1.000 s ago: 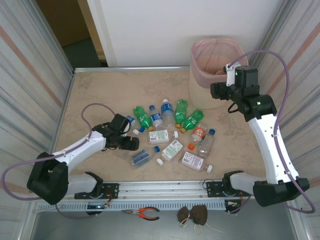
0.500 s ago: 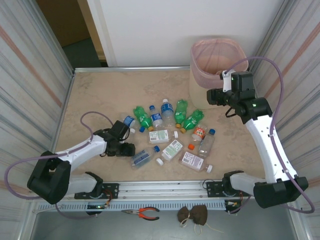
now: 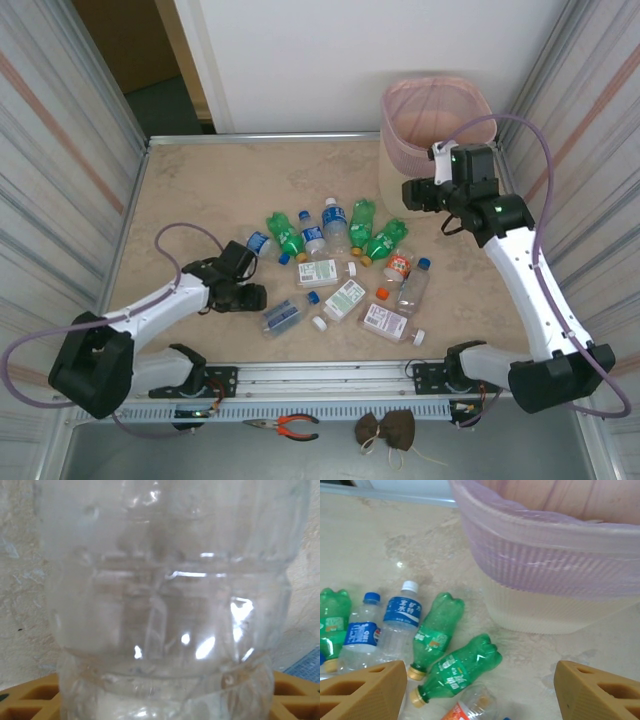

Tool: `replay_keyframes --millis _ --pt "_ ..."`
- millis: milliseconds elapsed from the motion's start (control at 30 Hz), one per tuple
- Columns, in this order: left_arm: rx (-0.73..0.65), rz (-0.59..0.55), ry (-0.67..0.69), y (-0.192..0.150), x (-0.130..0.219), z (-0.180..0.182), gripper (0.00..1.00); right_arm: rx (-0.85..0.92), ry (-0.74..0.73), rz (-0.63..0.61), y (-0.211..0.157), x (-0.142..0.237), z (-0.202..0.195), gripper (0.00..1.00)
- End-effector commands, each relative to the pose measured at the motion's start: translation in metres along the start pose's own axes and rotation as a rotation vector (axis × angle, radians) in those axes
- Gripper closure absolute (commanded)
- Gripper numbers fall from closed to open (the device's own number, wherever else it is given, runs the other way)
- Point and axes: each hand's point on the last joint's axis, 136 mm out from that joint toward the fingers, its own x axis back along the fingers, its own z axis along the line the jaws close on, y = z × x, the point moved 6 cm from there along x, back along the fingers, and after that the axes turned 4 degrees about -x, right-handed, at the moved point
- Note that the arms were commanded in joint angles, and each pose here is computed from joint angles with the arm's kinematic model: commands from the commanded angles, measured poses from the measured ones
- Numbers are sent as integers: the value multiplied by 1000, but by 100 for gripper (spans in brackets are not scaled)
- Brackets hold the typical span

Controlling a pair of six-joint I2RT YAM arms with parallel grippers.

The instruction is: Put the plastic bottles in the bin

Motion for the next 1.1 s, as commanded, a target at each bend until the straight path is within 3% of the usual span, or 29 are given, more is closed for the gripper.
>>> replay_keyframes --millis 0,267,600,767,1067 --pt "-14 -63 5 11 17 -1 37 -21 63 -19 2 2 14 24" --pt "-114 -325 -133 38 62 -19 39 -50 272 -55 1 8 59 24" --pt "-326 -701 -504 60 144 -62 43 -138 623 -123 -2 22 135 23" --pt "-440 -800 -672 58 171 -79 43 -130 780 -131 3 34 172 23" --pt "-564 -831 -874 57 196 -101 44 -103 952 -156 26 45 221 23"
